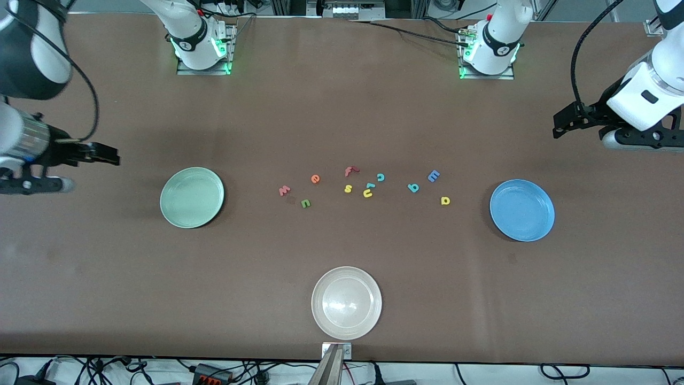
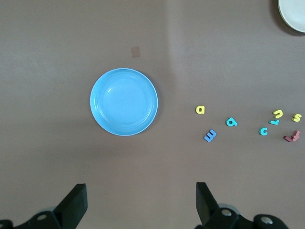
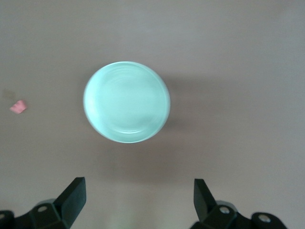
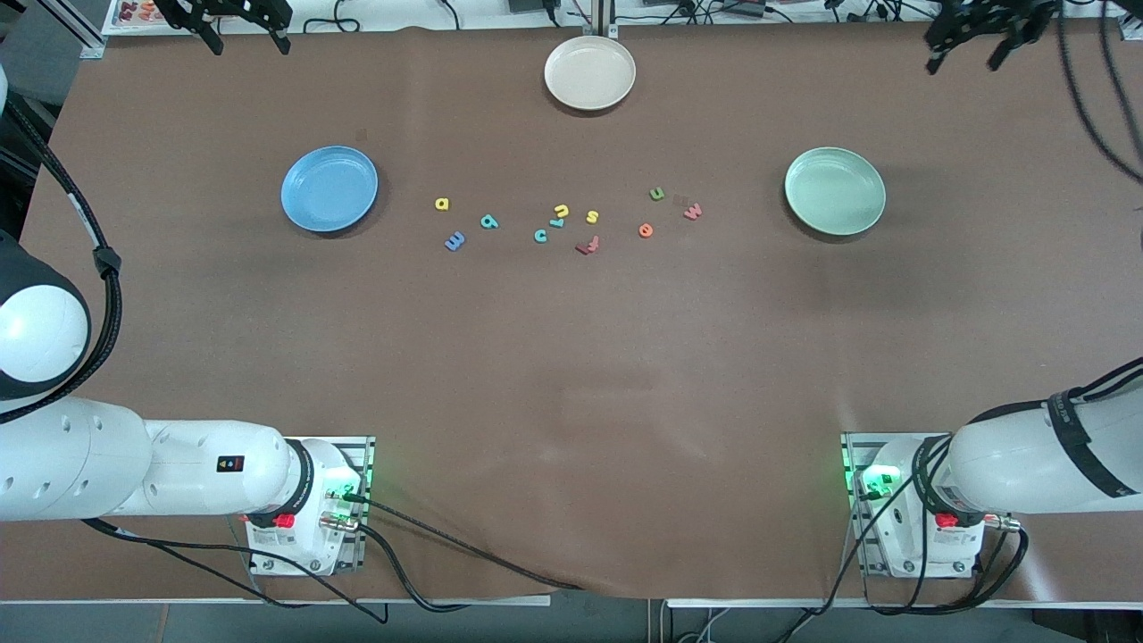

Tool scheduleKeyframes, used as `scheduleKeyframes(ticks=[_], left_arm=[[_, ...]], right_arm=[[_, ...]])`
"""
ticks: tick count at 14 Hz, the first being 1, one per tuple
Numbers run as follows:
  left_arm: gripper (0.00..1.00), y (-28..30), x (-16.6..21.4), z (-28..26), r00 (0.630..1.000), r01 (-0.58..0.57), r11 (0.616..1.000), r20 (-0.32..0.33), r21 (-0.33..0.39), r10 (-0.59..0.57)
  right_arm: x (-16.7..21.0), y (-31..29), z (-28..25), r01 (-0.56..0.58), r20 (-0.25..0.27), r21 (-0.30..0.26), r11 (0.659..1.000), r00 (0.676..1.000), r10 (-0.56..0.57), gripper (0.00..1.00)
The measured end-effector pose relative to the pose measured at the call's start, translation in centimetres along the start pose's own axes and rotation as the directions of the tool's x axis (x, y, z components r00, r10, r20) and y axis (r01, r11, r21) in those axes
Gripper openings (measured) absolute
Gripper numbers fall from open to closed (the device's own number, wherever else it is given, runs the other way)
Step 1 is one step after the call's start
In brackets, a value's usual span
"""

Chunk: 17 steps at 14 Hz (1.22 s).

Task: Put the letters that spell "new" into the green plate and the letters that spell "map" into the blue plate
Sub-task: 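Reach the right gripper down to the pink foam letter w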

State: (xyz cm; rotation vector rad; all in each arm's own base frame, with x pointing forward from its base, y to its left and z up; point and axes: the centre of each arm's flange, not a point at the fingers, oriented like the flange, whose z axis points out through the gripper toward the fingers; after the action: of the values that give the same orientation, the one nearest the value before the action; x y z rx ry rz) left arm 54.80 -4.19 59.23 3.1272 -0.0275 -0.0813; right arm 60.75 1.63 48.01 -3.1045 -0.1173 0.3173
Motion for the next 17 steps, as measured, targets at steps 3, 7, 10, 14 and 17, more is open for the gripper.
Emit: scheduleKeyframes(ticks=[3, 7, 10, 14, 17], left_arm=[[1.0, 0.0, 0.0, -0.1, 1.0, -0.001, 1.0, 0.0, 0.0, 0.001], [1.0, 0.0, 0.0, -0.1, 1.0, -0.001, 1.0, 0.0, 0.0, 0.001], [1.0, 0.0, 0.0, -0.1, 1.0, -0.001, 1.0, 0.0, 0.0, 0.001], [1.0, 0.0, 0.0, -0.1, 1.0, -0.001, 1.0, 0.001, 0.0, 0.001], [1.0, 0.0, 0.0, -0.1, 1.0, -0.001, 1.0, 0.001, 0.0, 0.001]], right_arm=[[2.2, -5.7, 4.2, 0.076, 0.042, 0.033, 0.997, 0.996, -0.077, 1.0], [4.4, -14.2, 9.7, 0.122, 0.042, 0.0, 0.992, 0.992, -0.122, 1.0], [5.2, -17.8, 13.1, 0.01, 0.042, -0.021, 1.0, 0.999, -0.009, 1.0], [5.0, -23.4, 16.7, -0.226, 0.032, -0.055, 0.973, 0.973, 0.228, 1.0], [4.7, -26.2, 19.5, -0.402, 0.025, -0.08, 0.912, 0.914, 0.405, 1.0]])
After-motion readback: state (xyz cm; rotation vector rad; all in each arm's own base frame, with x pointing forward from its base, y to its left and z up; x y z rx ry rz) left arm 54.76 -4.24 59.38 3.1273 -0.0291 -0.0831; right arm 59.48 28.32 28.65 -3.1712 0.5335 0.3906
